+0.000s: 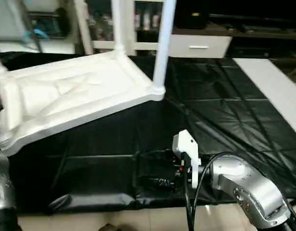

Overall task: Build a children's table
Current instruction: Rotate table base

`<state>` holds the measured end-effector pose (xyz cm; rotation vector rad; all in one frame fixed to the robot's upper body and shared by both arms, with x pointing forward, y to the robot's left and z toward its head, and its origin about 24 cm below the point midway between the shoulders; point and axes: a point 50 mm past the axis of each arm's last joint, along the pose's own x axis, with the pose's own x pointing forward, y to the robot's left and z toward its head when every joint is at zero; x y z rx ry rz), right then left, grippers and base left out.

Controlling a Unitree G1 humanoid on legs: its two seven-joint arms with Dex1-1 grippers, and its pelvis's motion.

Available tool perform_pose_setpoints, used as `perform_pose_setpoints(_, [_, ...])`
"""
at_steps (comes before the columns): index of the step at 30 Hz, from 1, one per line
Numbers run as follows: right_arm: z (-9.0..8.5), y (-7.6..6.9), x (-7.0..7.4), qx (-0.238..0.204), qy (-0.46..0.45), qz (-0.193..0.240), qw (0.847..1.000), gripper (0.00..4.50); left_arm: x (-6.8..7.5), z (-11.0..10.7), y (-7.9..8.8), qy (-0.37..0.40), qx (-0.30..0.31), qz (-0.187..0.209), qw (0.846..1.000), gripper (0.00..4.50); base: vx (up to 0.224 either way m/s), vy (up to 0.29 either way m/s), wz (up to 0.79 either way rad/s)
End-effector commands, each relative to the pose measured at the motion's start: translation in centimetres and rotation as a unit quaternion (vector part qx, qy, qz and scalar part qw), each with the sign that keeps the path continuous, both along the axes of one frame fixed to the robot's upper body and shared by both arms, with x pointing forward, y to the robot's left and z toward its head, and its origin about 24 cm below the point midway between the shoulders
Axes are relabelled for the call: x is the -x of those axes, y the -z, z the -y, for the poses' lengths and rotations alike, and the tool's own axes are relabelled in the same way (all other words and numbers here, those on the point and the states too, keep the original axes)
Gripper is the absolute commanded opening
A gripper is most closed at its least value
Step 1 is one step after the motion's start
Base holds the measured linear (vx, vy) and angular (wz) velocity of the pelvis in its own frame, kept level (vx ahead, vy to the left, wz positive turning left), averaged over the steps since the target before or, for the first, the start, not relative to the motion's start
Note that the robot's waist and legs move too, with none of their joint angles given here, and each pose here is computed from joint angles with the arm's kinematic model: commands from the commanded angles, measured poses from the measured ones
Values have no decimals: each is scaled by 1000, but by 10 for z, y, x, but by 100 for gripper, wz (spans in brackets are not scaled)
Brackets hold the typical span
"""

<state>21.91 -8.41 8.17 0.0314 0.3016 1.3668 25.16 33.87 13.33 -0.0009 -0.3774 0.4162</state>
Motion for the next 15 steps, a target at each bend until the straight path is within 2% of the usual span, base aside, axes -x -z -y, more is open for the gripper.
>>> perform_pose_setpoints(1, [0,-5,1,1,-2,13,1000,376,-8,8,11,65,31,-27,997,442,0,0,0])
perform_pose_setpoints(2, [2,-5,2,4,1,13,1000,376,-7,14,17,150,82,-44,984,442,0,0,0])
perform_pose_setpoints(3, [2,-5,2,4,1,13,1000,376,-7,14,17,150,82,-44,984,442,0,0,0])
perform_pose_setpoints(5, [4,-4,4,6,4,14,1000,376,-2,25,27,252,106,-84,958,442,0,0,0])
perform_pose_setpoints(8, [6,-3,5,9,7,14,1000,376,5,38,36,342,136,-124,922,442,0,0,0])
perform_pose_setpoints(9, [7,-2,5,11,9,14,1000,376,8,46,39,384,139,-145,901,442,0,0,0])
perform_pose_setpoints(10, [8,-1,7,16,12,14,1000,376,12,63,45,458,146,-184,858,442,0,0,0])
perform_pose_setpoints(11, [8,-1,7,16,12,14,1000,376,12,63,45,458,146,-184,858,442,0,0,0])
perform_pose_setpoints(13, [9,1,8,20,13,14,1000,376,14,76,47,504,141,-210,826,442,0,0,0])
perform_pose_setpoints(15, [11,2,10,23,14,13,1000,376,10,93,47,548,133,-223,795,442,0,0,0])
